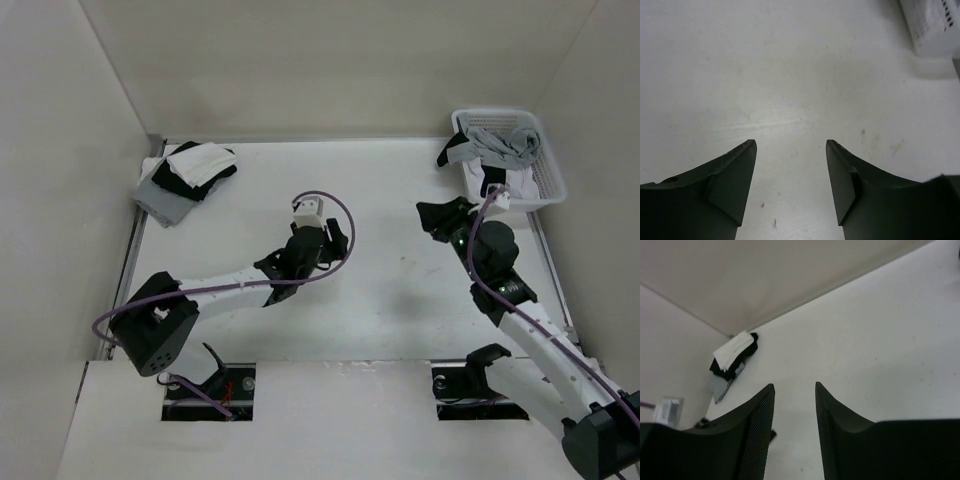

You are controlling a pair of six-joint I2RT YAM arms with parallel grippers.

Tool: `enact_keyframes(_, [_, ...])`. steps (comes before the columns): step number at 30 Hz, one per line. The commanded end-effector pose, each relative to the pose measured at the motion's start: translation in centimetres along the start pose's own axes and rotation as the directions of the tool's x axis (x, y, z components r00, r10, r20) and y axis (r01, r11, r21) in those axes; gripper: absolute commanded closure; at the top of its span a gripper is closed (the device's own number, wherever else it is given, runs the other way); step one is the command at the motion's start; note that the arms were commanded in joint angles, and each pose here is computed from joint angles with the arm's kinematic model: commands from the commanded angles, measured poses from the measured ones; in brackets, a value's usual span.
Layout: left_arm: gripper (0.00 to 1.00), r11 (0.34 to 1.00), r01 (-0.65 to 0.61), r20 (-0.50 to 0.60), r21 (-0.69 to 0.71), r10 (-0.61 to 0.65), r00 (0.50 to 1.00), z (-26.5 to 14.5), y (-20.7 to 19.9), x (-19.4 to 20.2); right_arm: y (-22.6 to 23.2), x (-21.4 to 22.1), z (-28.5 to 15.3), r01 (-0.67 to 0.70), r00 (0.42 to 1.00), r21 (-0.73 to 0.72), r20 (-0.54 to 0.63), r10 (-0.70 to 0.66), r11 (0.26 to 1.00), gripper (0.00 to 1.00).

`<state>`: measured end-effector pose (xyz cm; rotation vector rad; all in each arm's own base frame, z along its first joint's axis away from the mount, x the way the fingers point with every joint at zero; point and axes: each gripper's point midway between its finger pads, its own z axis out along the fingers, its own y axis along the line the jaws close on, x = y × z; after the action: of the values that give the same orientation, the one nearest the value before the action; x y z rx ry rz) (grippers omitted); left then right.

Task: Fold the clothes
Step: Grab the tank top from the pile

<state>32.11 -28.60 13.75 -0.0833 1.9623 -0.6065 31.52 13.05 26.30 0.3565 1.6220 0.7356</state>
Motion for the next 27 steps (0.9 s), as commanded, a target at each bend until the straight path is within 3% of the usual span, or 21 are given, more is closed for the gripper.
enact_keyframes(1, [0.43,0.995,-0.079,-0.070,0.066,0.084,0.994,-1.2,-1.6,2.9,-1.3,-3.8,2.1,0.051,0.997,0.105,0.057,-0.057,0.993,0.56])
enact_keyframes(5, [0.43,0.983,-0.102,-0.127,0.151,0.122,0.984,-1.9,-3.9,5.2,-4.3,-6.9,4.3,0.046,0.992,0.204,0.103,-0.068,0.978,0.62])
enact_keyframes(10, [0.47,0.970,-0.132,-0.113,0.206,0.157,0.981,-2.0,-4.7,6.4,-8.0,-11.8,7.5,0.022,0.985,0.295,0.158,-0.072,0.955,0.95])
enact_keyframes(13, [0.52,0.967,-0.131,-0.095,0.218,0.155,0.983,-2.1,-4.2,6.4,-11.9,-14.9,9.4,0.001,0.979,0.380,0.188,-0.078,0.925,1.00])
enact_keyframes(17, [0.57,0.970,-0.111,-0.081,0.217,0.131,0.988,-2.2,-3.0,6.3,-18.8,-18.1,12.9,-0.046,0.975,0.490,0.213,-0.069,0.870,1.00])
enact_keyframes(23, [0.56,0.980,-0.062,-0.068,0.188,0.076,0.995,-1.5,-0.8,5.3,-27.7,-19.6,17.6,-0.023,0.987,0.623,0.138,-0.081,0.782,0.96])
enact_keyframes(27, [0.54,0.982,-0.026,-0.074,0.187,0.041,0.996,-1.1,-0.2,5.1,-32.4,-19.6,19.4,-0.017,0.990,0.665,0.116,-0.080,0.747,0.77])
